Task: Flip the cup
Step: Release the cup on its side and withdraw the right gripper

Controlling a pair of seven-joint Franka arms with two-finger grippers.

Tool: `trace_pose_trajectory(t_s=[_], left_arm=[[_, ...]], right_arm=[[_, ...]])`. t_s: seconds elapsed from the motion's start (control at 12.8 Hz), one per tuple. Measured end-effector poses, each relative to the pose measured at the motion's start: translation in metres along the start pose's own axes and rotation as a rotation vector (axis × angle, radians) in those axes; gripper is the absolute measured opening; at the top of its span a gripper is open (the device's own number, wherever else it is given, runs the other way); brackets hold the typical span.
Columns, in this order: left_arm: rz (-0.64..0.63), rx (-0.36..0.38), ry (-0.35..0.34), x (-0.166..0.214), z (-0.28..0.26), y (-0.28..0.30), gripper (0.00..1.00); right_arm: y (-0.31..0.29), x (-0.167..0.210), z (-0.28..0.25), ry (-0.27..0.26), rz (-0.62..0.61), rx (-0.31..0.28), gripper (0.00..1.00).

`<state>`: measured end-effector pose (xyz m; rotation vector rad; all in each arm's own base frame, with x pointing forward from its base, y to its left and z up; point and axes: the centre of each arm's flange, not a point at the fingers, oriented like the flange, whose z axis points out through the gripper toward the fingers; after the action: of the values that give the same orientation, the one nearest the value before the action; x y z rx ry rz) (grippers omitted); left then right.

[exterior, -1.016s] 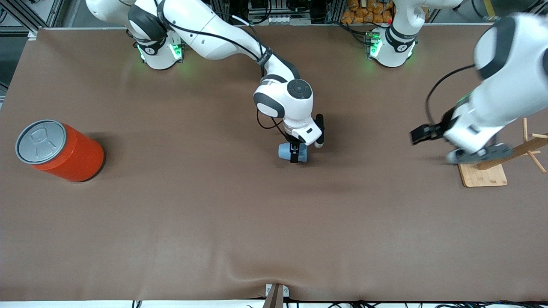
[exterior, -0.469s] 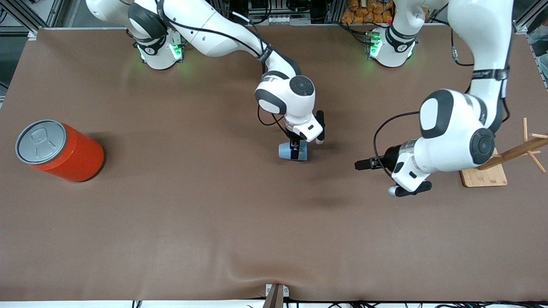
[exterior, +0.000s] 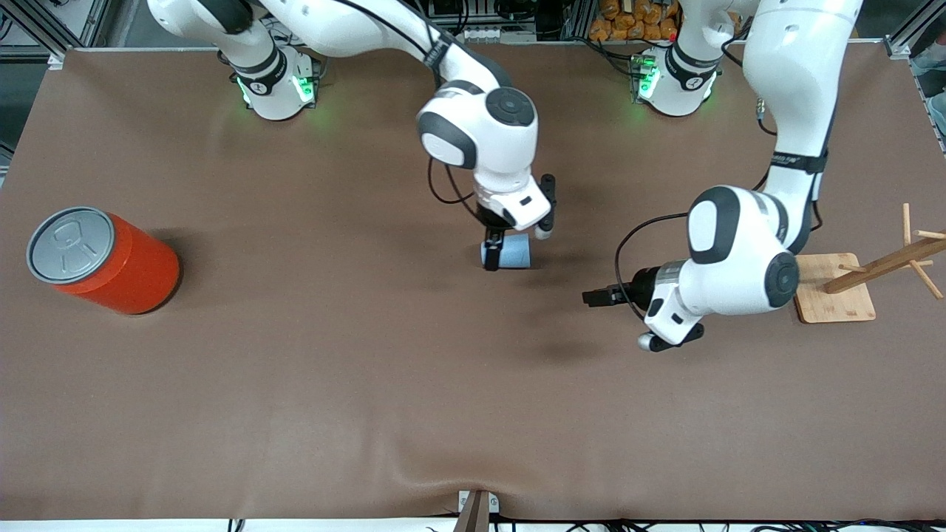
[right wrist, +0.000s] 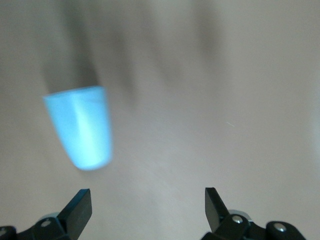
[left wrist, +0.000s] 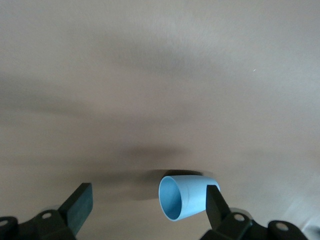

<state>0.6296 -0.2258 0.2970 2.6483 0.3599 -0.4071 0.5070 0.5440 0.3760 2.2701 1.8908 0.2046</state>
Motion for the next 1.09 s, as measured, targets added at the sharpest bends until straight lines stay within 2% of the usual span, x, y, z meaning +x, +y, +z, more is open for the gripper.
trace_pose_trajectory(t_s=[0.16, 0.31, 0.47, 0.7, 0.94, 1.09], left_arm=[[-0.039, -0.063, -0.032, -0.002, 0.024, 0.003, 1.0], [-0.08, -0.12, -0.067, -0.009, 0.038, 0.004, 1.0], [-0.11, -0.185, -0.098, -0.011, 0.047, 0.0, 1.0], [-0.099, -0.271, -0.137, -0.014, 0.065, -0.02, 1.0], [-0.122, -0.346, -0.155, -0.021, 0.087, -0.037, 1.0], [-0.13, -0.399, -0.168, -0.028, 0.102, -0.048, 1.0]], right_arm=[[0.061, -0.05, -0.035, -0.002, 0.147, 0.048, 1.0], [0.132, -0.121, -0.065, -0.01, 0.308, 0.087, 1.0], [0.185, -0.187, -0.096, -0.002, 0.428, 0.072, 1.0], [0.233, -0.274, -0.139, 0.021, 0.626, 0.046, 1.0], [0.25, -0.37, -0.163, -0.111, 0.997, 0.097, 1.0], [0.255, -0.417, -0.176, -0.16, 1.209, 0.104, 1.0]])
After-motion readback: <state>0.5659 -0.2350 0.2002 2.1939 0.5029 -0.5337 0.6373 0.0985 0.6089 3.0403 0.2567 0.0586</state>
